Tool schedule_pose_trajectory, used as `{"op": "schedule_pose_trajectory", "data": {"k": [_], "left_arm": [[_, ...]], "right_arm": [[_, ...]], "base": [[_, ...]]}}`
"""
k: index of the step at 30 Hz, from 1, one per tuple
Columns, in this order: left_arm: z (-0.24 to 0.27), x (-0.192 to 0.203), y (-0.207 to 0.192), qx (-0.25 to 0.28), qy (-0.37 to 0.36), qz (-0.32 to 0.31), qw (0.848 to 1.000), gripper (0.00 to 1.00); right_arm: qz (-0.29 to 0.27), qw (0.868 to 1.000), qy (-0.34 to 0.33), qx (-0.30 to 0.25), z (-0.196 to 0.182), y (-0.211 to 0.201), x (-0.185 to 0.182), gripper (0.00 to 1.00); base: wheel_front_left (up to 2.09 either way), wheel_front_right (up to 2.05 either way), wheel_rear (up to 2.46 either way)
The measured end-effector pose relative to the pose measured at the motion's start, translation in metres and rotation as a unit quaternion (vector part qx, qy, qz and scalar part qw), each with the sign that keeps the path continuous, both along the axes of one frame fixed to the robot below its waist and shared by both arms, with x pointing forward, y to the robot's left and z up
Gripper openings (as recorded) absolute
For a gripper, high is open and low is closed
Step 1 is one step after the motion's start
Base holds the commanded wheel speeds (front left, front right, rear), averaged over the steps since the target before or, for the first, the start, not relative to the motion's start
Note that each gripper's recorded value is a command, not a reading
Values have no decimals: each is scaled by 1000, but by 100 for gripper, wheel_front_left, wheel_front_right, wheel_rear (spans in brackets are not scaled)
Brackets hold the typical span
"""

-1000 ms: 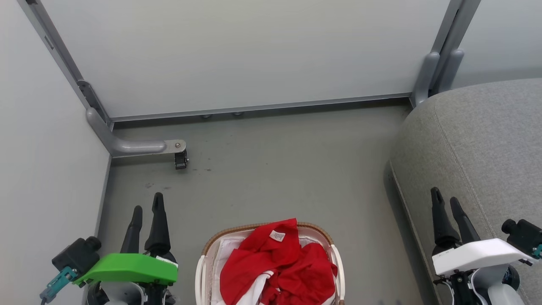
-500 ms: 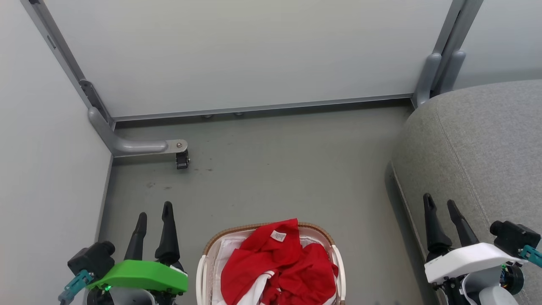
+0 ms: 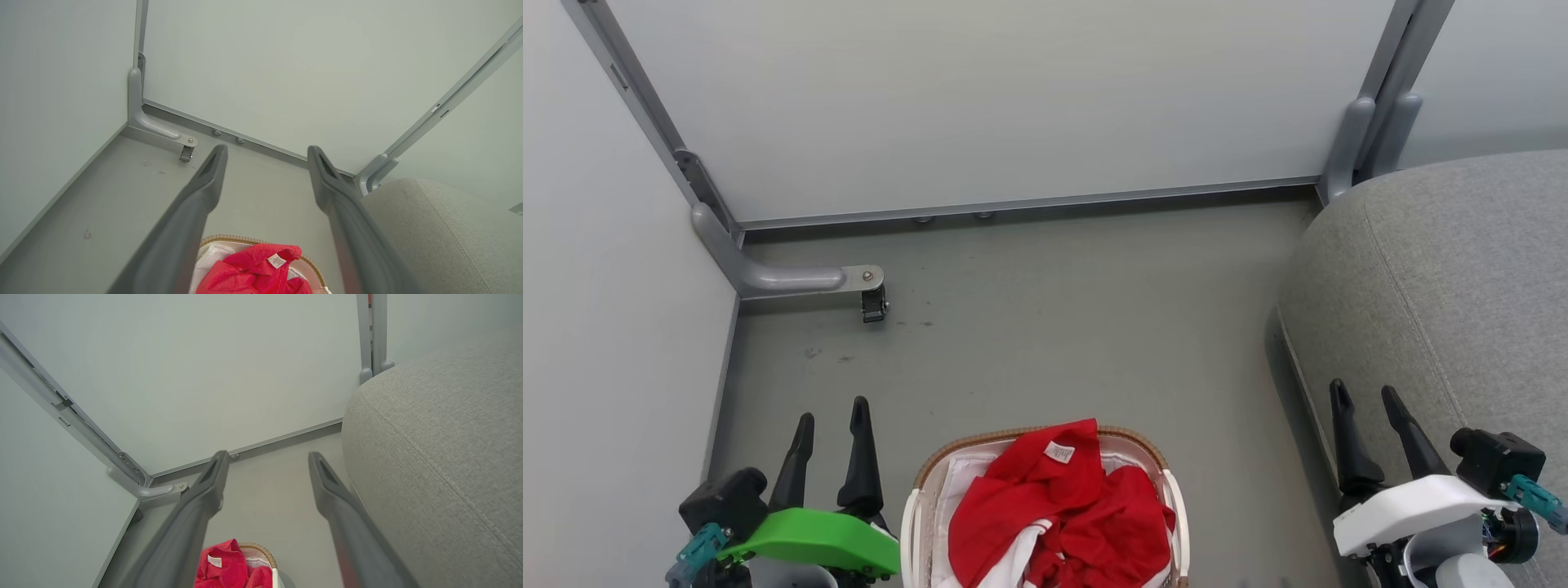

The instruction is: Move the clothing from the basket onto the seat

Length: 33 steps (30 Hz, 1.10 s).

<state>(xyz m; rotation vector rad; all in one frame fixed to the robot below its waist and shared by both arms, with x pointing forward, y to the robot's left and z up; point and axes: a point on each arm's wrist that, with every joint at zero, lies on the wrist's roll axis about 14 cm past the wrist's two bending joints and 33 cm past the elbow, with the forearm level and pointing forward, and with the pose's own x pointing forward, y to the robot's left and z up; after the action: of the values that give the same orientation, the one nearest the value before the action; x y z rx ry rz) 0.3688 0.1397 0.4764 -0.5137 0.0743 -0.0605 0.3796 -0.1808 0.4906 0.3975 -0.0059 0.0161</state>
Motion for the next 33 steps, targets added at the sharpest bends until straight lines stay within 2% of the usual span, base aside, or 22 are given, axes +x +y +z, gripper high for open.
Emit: {"op": "schedule_pose_trajectory", "data": {"k": [33], "left_arm": [[-10, -11, -7, 88, -9, -16, 996, 100]], "right_arm": [[29, 992, -24, -118, 3, 13, -4, 100]], "base": [[0, 0, 0]]}}
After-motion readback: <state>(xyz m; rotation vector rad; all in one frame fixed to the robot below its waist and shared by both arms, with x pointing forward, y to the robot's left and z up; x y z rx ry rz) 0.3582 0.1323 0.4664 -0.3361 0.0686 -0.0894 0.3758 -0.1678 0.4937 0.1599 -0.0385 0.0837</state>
